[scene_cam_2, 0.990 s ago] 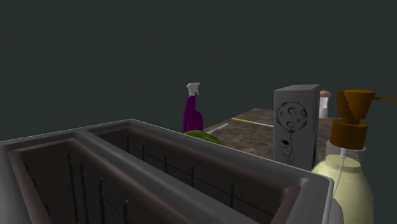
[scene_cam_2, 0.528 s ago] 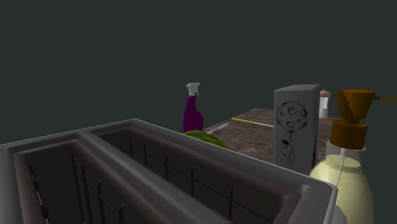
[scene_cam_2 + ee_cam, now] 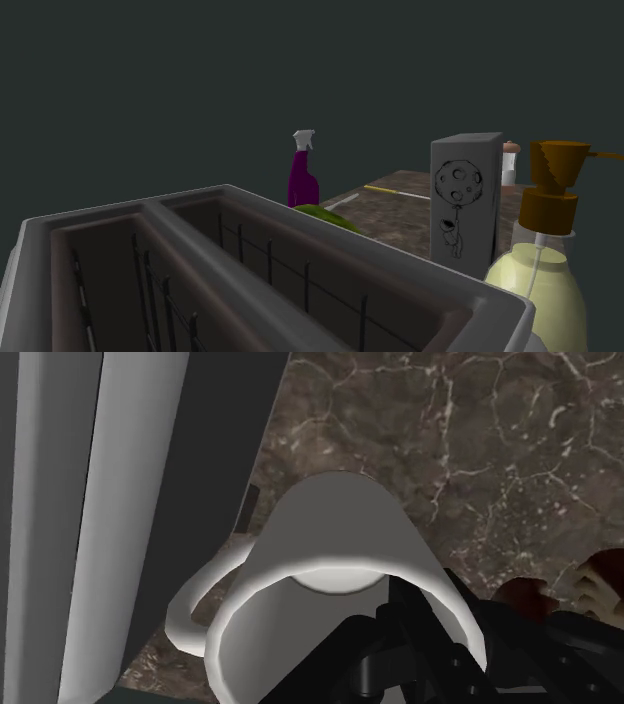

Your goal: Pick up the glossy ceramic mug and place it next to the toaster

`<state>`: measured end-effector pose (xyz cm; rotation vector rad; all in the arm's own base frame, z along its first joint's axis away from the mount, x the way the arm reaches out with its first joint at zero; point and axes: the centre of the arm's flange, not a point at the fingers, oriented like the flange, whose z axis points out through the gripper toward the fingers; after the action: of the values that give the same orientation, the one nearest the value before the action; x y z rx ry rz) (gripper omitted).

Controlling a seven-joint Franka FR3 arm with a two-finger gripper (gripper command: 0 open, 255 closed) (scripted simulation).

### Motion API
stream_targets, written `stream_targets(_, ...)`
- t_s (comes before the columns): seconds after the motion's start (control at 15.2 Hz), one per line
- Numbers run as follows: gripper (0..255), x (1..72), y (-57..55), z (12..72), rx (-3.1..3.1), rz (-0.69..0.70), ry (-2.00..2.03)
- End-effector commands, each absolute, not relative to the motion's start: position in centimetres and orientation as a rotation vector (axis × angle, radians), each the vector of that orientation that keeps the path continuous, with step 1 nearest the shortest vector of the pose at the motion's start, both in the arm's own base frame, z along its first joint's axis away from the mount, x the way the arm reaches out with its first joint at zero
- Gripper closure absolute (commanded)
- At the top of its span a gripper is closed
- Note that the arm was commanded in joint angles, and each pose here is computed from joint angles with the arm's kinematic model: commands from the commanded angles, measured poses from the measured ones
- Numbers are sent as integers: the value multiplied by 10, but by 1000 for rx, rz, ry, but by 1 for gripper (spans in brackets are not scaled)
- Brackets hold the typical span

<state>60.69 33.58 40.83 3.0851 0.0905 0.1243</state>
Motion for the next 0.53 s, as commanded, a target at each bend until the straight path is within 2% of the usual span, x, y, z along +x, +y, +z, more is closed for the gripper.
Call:
stream_targets(0.0,255,608,335,396,3083,121,87)
stream_targets(0.46,255,608,335,360,3083,121,87)
